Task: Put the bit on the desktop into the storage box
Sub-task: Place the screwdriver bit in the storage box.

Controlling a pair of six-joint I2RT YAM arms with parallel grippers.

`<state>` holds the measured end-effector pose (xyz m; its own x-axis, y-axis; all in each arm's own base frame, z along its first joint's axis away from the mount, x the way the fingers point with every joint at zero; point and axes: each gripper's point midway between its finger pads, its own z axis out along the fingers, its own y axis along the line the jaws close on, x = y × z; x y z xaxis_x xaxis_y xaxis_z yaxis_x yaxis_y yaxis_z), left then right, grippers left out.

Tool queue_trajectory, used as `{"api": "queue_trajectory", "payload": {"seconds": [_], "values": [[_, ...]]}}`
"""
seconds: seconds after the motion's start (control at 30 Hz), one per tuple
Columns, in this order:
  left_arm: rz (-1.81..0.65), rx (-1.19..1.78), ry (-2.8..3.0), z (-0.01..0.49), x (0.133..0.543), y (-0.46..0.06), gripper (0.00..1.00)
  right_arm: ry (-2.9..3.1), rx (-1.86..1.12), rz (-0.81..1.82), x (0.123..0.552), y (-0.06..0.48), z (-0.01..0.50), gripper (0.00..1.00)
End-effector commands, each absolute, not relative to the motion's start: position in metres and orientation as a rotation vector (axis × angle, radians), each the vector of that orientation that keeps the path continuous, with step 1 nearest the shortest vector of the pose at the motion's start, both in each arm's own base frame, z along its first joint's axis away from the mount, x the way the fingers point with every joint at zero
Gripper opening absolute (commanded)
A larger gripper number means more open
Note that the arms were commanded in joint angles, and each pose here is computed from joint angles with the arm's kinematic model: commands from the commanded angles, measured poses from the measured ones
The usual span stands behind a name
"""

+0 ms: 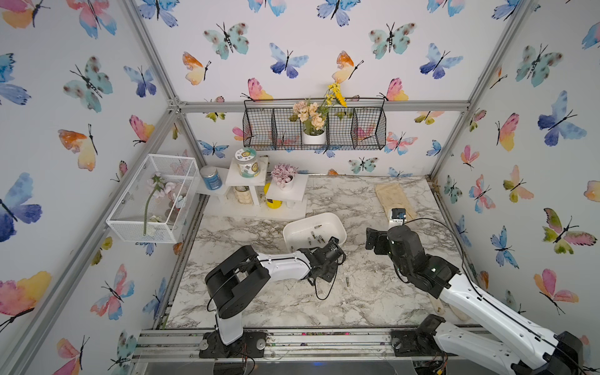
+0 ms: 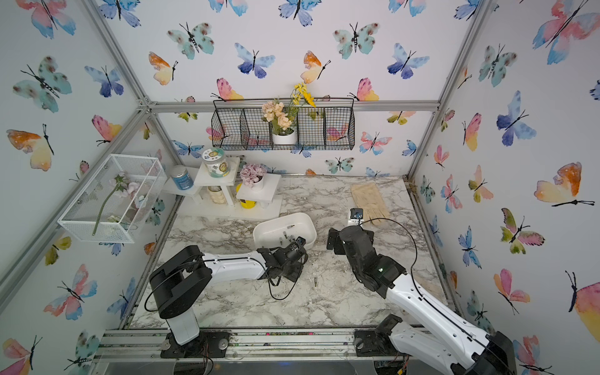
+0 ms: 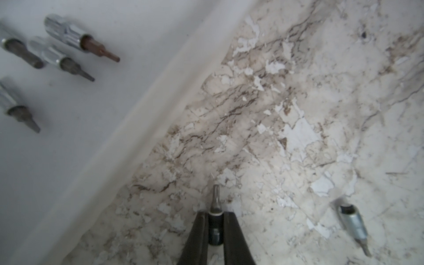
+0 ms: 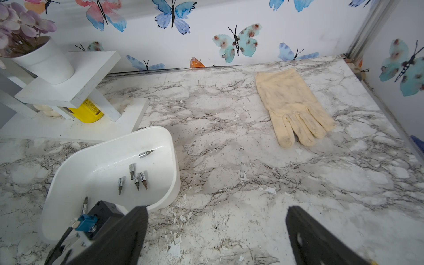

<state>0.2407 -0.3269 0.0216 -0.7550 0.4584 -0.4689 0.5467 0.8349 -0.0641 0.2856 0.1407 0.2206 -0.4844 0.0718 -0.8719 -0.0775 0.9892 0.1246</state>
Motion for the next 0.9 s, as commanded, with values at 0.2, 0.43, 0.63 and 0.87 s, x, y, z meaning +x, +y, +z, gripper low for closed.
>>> {"api": "queue_trajectory", "payload": {"seconds": [0.2, 0.43, 0.63, 0.87], "values": [[-0.366, 0.723, 2.513, 0.074, 0.237, -0.329, 0.07, 2.086, 0.014, 0.167, 0.282, 0.134, 0.212, 0.99], [-0.400, 0.665, 2.427, 0.124, 0.244, -0.327, 0.07, 2.116, -0.001, 0.179, 0.278, 0.136, 0.203, 0.99], [-0.359, 0.578, 2.396, 0.148, 0.264, -0.312, 0.08, 2.166, -0.039, 0.209, 0.273, 0.142, 0.189, 0.99], [-0.301, 0.457, 2.404, 0.150, 0.302, -0.281, 0.09, 2.254, -0.144, 0.287, 0.263, 0.161, 0.168, 0.99]]}}
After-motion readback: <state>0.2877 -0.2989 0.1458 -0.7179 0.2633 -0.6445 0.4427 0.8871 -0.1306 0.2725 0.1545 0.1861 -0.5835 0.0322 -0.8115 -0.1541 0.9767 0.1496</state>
